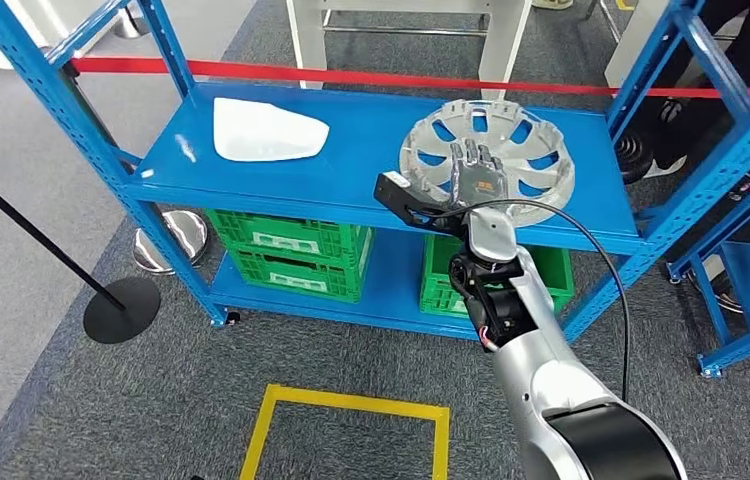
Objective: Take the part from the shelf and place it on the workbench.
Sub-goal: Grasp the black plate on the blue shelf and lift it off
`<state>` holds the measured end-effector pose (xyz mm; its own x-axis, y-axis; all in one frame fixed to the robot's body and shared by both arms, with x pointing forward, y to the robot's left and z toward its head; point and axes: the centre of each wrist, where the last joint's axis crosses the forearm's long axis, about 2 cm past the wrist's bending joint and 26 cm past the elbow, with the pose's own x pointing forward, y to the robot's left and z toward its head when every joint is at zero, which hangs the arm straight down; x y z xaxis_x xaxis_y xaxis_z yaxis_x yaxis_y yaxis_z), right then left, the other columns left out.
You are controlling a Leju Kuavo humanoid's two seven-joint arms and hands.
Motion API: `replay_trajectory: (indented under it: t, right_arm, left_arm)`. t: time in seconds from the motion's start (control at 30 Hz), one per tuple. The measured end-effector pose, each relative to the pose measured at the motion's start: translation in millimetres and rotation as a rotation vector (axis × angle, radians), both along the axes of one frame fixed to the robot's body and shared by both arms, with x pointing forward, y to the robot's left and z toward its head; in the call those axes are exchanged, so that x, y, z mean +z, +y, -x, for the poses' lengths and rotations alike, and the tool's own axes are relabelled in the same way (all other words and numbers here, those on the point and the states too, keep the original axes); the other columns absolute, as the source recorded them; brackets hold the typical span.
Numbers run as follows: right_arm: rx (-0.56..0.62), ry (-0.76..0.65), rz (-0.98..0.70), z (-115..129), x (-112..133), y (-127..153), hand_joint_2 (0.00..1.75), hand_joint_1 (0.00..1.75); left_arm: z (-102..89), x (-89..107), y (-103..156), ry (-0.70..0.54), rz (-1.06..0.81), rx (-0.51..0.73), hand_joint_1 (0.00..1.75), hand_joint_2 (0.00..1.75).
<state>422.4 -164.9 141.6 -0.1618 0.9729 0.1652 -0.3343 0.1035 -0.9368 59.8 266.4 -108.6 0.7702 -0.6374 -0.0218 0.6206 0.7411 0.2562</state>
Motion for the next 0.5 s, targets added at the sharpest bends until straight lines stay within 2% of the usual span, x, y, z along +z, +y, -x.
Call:
replay_trajectory:
  t: [0.5]
  right_arm:
    - [-0.005, 0.004, 0.003, 0.2, -1.5, -2.6, 0.0, 0.0]
  left_arm:
    - [0.7, -0.1, -0.9, 0.002, 0.001, -0.008, 0.0, 0.0]
